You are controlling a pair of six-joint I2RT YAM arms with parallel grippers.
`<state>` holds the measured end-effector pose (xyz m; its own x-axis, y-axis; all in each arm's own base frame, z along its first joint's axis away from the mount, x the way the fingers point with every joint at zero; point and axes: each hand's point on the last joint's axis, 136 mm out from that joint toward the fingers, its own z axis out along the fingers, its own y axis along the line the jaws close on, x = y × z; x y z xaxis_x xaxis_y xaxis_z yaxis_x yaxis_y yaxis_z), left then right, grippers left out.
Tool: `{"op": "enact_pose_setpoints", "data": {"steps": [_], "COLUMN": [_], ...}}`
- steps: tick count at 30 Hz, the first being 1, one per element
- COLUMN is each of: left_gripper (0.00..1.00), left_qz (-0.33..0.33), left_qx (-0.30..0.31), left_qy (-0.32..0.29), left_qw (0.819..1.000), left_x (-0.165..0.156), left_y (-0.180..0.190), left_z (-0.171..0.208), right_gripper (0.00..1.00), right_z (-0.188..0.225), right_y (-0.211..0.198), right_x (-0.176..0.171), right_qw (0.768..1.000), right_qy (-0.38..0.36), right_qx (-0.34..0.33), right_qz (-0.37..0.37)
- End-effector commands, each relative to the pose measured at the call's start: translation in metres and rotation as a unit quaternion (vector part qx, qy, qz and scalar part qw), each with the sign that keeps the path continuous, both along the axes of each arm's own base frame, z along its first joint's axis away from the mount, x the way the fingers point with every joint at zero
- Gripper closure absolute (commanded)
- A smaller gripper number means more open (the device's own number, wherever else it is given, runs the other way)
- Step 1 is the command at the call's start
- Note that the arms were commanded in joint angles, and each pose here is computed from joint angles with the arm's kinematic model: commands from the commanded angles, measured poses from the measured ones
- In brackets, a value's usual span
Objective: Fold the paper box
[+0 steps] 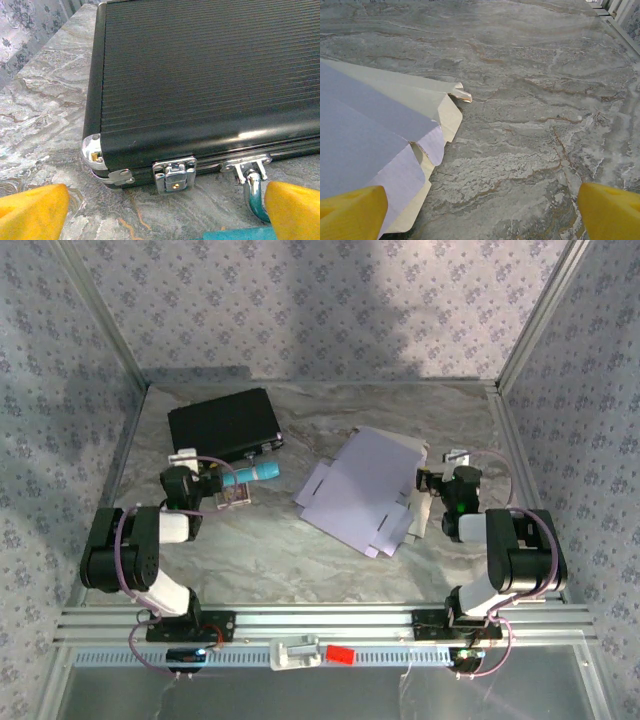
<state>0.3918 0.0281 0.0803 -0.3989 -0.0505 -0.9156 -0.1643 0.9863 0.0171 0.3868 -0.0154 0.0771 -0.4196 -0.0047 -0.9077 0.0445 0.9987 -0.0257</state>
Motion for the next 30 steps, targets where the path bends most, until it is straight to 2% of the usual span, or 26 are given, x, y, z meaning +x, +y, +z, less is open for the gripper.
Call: {"op": "enact_pose_setpoints", "data": {"steps": [1,24,28,30], "left_gripper": [0.0,0.0,0.0,0.0], "left_qz": [0.004,-0.004,0.017,0.014], "left_qx": [0.001,-0.005,0.063,0.104], "left_qy": [-0.019,-0.029,-0.043,-0.072], "left_qw": [1.0,1.0,0.997,0.992], "left_x": [0.002,0.0,-0.009,-0.016], "left_y": [0.001,-0.001,-0.011,-0.028], "left_z": [0.01,0.012,0.042,0.075], "right_gripper": [0.01,0.01,0.01,0.01], "right_z": [0.007,0.009,0.04,0.074], "right_y": [-0.001,-0.001,-0.001,0.004], "right_x": [0.006,0.004,-0.006,-0.014], "right_qw": [1.0,1.0,0.998,0.994], "right_qy": [-0.007,-0.013,-0.033,-0.071], "right_qx": [-0.004,-0.005,-0.051,-0.076], "right_qz": [0.004,0.005,-0.03,-0.043]}}
